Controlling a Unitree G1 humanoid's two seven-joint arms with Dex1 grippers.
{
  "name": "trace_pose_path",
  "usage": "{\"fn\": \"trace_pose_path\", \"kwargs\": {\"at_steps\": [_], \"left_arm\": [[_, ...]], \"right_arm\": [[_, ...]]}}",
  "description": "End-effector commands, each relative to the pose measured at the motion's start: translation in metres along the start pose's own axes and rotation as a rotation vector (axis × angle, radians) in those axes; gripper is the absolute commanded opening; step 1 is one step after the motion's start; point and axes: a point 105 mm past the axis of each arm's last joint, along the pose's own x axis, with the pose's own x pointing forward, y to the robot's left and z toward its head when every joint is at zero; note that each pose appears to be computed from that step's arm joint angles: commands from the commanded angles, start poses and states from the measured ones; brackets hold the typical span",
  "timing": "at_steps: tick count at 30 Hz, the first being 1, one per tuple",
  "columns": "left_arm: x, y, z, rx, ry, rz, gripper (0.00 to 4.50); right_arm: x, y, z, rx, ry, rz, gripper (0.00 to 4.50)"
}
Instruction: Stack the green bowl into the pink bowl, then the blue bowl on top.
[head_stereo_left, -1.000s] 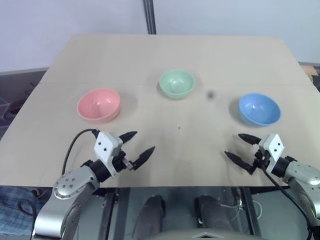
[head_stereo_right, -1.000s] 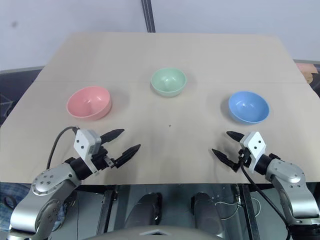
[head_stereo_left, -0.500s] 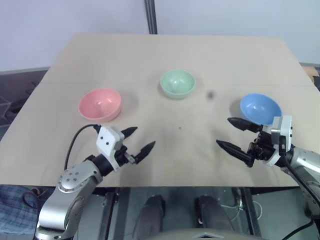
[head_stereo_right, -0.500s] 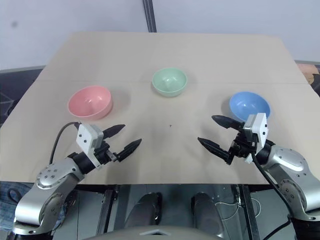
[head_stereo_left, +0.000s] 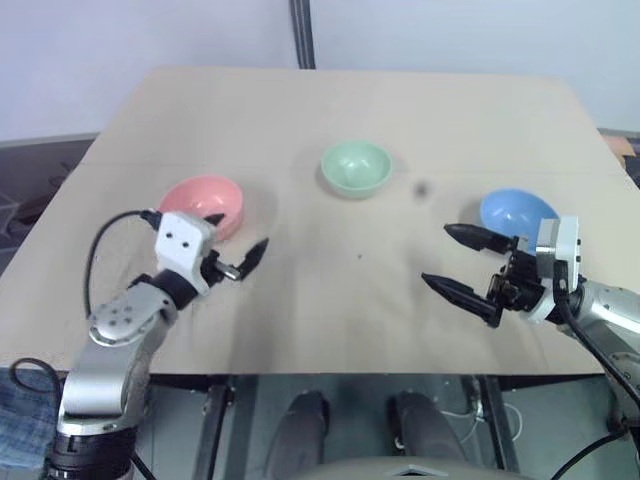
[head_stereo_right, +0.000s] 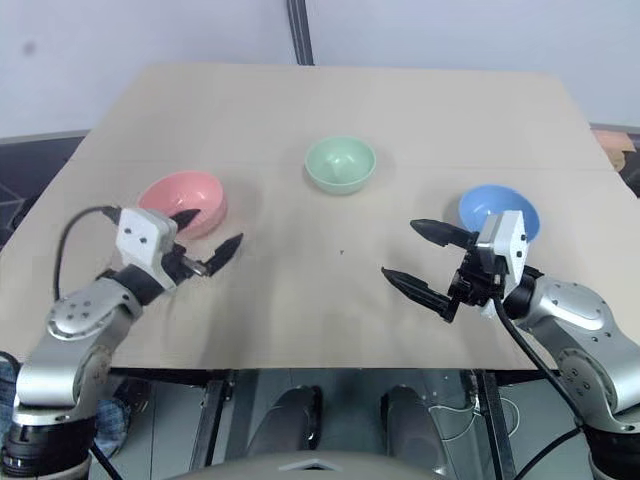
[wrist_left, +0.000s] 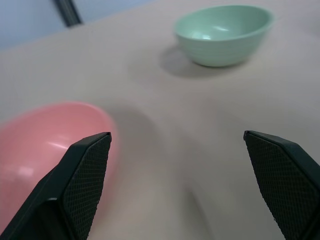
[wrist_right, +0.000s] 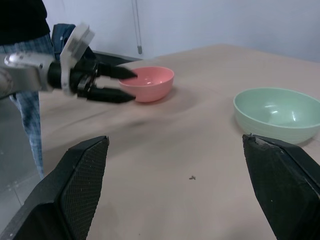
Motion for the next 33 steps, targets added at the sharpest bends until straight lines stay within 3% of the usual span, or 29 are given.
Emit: {"fn": "trace_pose_path", "kwargs": {"at_steps": [1,12,23,27,30,33], "left_arm": [[-0.002,0.018,0.01,0.06,-0.02,0.079,4.5],[-0.003,0.033,-0.042,0.05,0.209,0.184,4.5],[0.015,0.032,-0.048,0.124,0.261,0.096,4.5],[0.018,0.033,-0.048,0.138,0.263,0.078,3.43],[0.02,0.033,-0.049,0.146,0.264,0.066,2.05],[0.022,0.031,-0.05,0.148,0.264,0.054,0.33]], "right_arm": [[0.0,0.0,0.006,-0.046,-0.016,0.006,4.48],[0.003,-0.004,0.007,-0.086,-0.02,-0.007,4.48],[0.003,-0.005,0.004,-0.099,-0.018,-0.04,4.48],[0.001,-0.007,0.003,-0.104,-0.019,-0.06,4.5],[0.001,-0.007,0.001,-0.107,-0.019,-0.067,4.5],[0.0,-0.008,0.0,-0.111,-0.02,-0.071,4.5]]}}
